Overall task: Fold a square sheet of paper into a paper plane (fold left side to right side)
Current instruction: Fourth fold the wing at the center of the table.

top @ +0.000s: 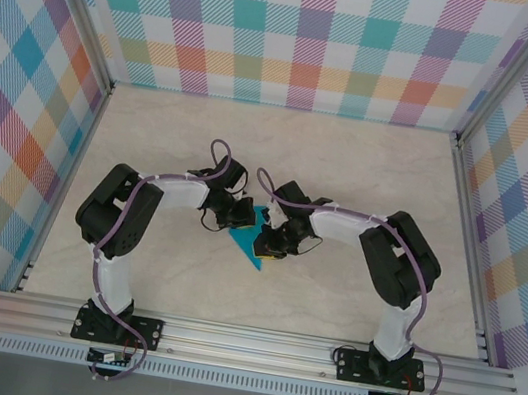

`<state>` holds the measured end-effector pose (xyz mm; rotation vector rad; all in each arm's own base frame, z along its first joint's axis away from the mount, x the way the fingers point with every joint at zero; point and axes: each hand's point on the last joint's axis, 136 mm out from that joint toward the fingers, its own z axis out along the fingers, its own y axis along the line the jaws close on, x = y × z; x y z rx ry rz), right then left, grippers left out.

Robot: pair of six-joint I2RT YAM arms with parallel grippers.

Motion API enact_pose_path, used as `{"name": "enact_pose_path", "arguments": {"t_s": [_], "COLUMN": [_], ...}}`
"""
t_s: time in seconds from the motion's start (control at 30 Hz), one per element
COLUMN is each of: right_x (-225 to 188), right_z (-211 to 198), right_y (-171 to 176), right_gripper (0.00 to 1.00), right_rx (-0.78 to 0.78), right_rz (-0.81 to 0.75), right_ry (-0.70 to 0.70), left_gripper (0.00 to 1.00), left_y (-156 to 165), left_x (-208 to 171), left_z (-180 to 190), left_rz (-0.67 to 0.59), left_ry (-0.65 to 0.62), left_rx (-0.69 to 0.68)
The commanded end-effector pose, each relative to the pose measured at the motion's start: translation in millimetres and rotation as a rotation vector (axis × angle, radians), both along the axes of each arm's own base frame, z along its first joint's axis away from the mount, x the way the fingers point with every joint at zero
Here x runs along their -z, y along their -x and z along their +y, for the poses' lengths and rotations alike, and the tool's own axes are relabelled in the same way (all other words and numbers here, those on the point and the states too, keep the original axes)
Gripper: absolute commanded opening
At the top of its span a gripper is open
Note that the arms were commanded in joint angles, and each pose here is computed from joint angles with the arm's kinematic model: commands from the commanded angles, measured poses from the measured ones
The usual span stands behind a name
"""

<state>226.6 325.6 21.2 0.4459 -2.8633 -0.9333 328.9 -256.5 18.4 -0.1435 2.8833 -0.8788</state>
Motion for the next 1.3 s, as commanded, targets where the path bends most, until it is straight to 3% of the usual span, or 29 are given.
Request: {"name": "enact_pose_path", "arguments": {"t_s": [0.0,0.87,1.27], "right_x": [9,20,-46], "right_z": [-1,-26,-5], "right_y": [5,43,16], "right_gripper": [0.15,0.12,0.13], "right_rx": [-0.027,-0.072,-0.052], "right_rz": [0.012,0.039,-0.117], "right_ry": [0.041,0.132,0.033], "left_gripper": [0.07,0.06,0.06], "left_y": [25,27,27], "left_x": [29,37,35], "left_z": [26,34,32], "left_rz": [0.089,0.104,0.102], "left_ry": [-0.14,-0.183,-0.17], "left_rx": [-0.015,-0.028,-0.026]}}
